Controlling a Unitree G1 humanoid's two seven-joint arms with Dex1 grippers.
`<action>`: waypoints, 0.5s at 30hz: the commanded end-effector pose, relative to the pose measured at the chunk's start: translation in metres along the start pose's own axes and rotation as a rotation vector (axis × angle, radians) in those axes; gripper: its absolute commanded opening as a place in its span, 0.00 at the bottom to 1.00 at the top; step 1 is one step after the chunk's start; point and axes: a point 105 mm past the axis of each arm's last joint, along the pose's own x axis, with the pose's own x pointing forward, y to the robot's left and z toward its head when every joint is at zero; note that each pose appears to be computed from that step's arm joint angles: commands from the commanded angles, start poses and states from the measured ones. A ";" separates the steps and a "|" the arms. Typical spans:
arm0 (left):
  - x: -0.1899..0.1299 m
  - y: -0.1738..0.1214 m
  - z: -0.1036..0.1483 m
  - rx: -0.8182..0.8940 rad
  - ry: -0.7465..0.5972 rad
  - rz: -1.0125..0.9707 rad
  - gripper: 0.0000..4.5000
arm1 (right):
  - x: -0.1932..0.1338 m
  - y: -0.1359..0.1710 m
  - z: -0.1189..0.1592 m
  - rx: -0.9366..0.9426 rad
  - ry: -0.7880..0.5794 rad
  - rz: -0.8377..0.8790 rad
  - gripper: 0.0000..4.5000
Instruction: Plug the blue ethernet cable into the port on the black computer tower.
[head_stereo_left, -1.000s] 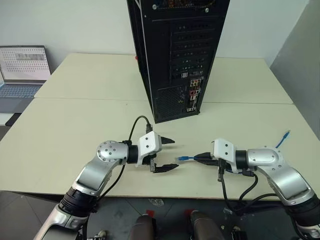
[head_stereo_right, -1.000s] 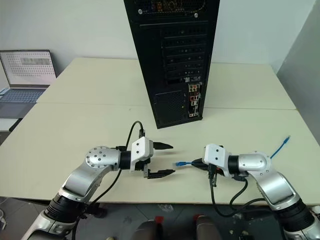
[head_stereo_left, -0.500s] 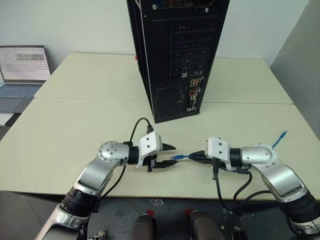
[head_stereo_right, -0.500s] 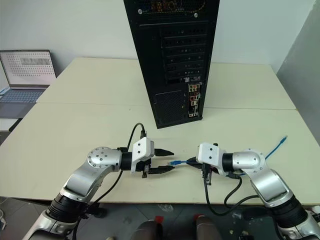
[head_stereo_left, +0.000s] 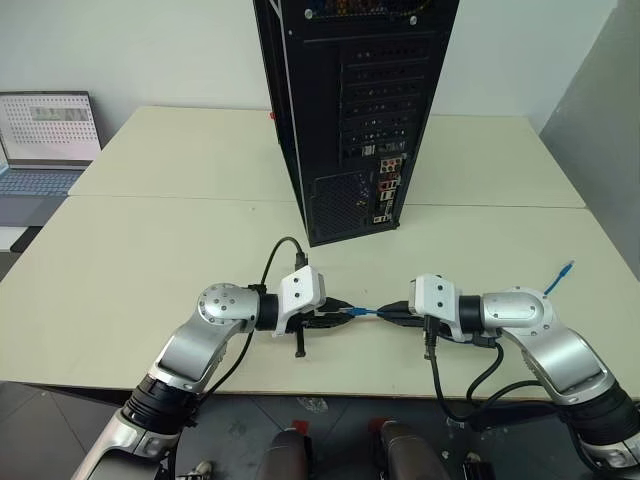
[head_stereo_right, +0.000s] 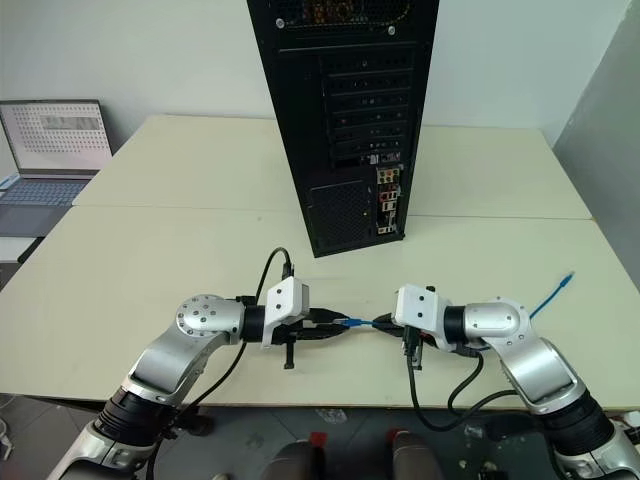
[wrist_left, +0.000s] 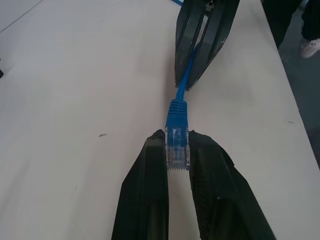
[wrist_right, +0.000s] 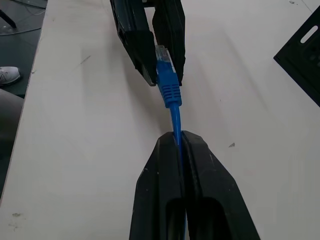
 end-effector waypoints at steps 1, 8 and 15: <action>-0.002 0.004 0.007 0.114 -0.022 0.019 0.07 | -0.004 -0.002 0.009 -0.044 -0.015 0.013 0.24; -0.006 0.002 0.008 0.358 -0.057 0.023 0.07 | -0.035 -0.005 0.011 0.100 -0.024 0.039 0.63; -0.011 0.010 0.023 0.793 -0.141 0.148 0.07 | -0.040 -0.005 0.033 0.413 -0.211 0.027 0.78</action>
